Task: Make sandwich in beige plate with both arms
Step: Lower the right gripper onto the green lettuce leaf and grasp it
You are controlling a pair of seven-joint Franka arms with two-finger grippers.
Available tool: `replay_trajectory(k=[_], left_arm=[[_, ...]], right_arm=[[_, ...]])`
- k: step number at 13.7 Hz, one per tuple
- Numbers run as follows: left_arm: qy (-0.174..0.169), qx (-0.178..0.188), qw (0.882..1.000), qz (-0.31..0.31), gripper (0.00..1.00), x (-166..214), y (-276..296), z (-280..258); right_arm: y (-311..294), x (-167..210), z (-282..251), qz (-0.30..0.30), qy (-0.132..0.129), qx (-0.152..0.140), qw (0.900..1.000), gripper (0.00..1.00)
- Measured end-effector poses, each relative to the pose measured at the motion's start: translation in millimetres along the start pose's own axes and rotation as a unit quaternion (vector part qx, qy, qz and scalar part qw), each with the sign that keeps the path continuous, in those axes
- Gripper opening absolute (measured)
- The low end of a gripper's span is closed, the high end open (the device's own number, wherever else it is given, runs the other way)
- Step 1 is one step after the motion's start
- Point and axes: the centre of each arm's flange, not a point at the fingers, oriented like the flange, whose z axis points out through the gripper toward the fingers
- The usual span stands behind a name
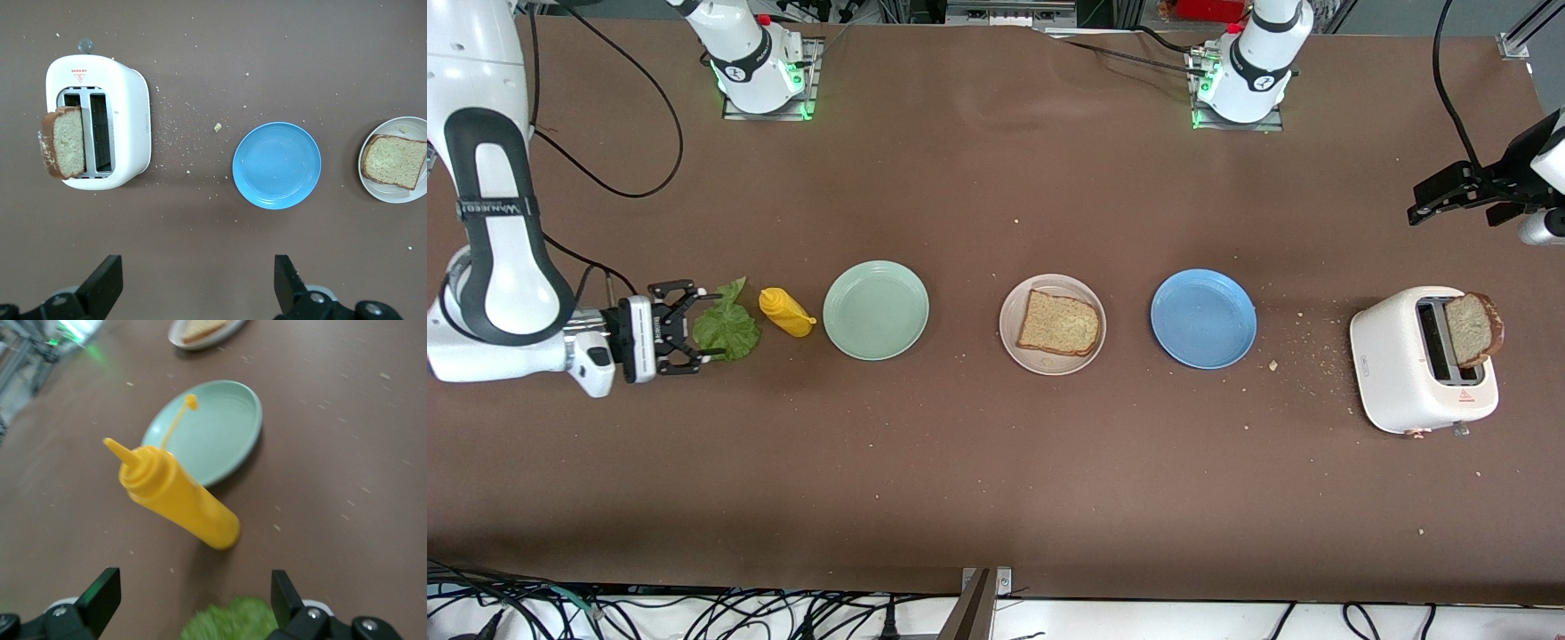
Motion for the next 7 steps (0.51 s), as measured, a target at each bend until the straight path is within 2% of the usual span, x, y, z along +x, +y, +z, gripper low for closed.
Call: replay_trajectory(k=[2,3,5,7], left_arm=[[0.0,0.0,1.0,0.0,1.0,0,0,0],[0.0,0.0,1.0,0.0,1.0,0,0,0],[0.0,0.0,1.0,0.0,1.0,0,0,0],[0.0,0.0,1.0,0.0,1.0,0,0,0]], right_arm=[[-9,0,-16,0.072,-0.043,-0.029,0.996,1.0],[-15,-1,-21,0.12,-0.06,-0.041,0.99,1.0],[-24,0,-27,0.201,-0.085,-0.074,0.973,1.0],[-29,7,-25,0.265,-0.098,-0.1,0.954,1.0]])
